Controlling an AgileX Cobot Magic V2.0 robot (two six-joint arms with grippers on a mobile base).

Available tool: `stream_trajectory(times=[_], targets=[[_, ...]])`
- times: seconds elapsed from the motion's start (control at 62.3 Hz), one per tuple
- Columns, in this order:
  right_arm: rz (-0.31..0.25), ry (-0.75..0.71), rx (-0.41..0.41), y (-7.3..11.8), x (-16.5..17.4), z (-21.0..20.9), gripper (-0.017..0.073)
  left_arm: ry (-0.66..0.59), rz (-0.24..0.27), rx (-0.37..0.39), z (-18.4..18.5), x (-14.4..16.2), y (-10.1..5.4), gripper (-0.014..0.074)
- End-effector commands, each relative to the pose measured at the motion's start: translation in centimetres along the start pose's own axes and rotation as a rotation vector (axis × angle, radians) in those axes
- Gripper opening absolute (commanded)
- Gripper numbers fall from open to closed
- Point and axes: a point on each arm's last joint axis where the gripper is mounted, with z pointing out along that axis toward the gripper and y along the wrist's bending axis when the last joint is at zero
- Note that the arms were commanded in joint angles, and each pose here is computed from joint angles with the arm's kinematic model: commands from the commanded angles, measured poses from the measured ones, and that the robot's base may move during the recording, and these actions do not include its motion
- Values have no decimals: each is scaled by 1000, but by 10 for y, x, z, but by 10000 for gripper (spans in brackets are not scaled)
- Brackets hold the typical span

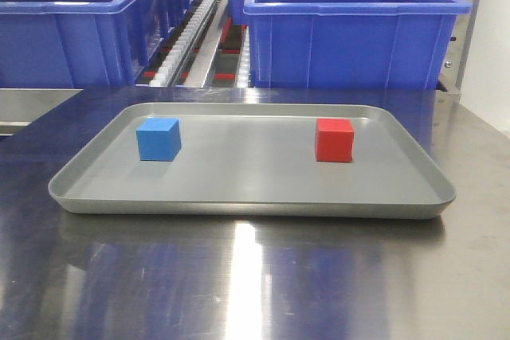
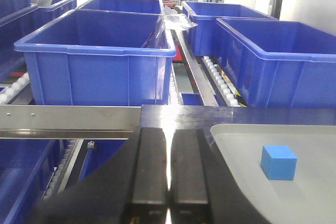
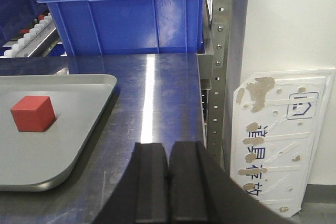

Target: Sort and place red and blue blocks on shelf

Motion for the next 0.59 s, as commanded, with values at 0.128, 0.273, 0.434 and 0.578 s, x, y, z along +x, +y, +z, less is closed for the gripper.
stream_trajectory(times=[0.128, 0.273, 0.434, 0.578], targets=[[-13, -108, -16, 1, -9, -2, 49, -76, 0, 14, -1, 1, 0, 123], [-13, -108, -16, 1, -9, -2, 49, -76, 0, 14, -1, 1, 0, 123], [-13, -108, -16, 1, -9, -2, 49, -76, 0, 14, -1, 1, 0, 123], [-13, -108, -16, 1, -9, -2, 49, -76, 0, 14, -1, 1, 0, 123]])
